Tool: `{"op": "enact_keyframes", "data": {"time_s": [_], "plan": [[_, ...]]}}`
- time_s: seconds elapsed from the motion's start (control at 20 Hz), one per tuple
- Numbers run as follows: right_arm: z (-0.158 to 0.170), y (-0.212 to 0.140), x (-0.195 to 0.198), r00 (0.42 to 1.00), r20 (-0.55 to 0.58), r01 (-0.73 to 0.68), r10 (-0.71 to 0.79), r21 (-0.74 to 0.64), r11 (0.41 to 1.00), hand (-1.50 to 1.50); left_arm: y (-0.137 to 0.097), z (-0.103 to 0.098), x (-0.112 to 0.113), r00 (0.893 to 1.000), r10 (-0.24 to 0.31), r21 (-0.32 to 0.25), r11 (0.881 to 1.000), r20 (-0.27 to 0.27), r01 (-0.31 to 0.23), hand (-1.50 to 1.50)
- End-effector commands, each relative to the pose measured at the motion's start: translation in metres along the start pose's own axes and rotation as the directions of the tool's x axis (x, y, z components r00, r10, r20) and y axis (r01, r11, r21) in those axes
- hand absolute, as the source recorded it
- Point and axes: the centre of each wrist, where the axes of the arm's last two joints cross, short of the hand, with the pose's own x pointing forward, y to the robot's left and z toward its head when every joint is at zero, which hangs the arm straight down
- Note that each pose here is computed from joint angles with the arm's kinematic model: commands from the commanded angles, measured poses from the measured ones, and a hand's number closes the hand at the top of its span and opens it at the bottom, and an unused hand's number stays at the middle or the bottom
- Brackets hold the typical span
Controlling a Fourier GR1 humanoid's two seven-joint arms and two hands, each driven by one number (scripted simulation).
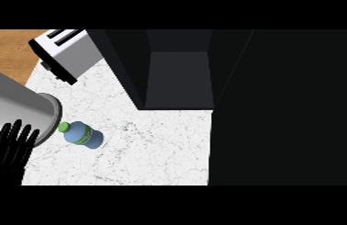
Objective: Pick up the bottled water, place it into the cabinet and close the cabinet
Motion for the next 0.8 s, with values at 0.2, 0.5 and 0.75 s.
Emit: {"op": "enact_keyframes", "data": {"time_s": [0.2,0.5,0.75], "plan": [[0.008,-0.012,0.006,1.000,0.002,0.004,-0.004,0.007,1.000,-1.50,0.020,-0.022,-0.022,0.998,-0.025,0.000,1.000,-0.057,0.025,-1.50],[0.019,0.001,0.016,1.000,-0.010,0.009,-0.009,0.027,1.000,-1.50,0.034,-0.048,-0.061,0.993,-0.002,0.022,1.000,-0.117,0.004,-1.50],[0.015,0.005,0.004,1.000,-0.003,0.008,-0.008,0.007,1.000,-1.50,0.036,-0.045,-0.093,0.987,0.034,0.047,0.999,-0.159,-0.026,-1.50]]}}
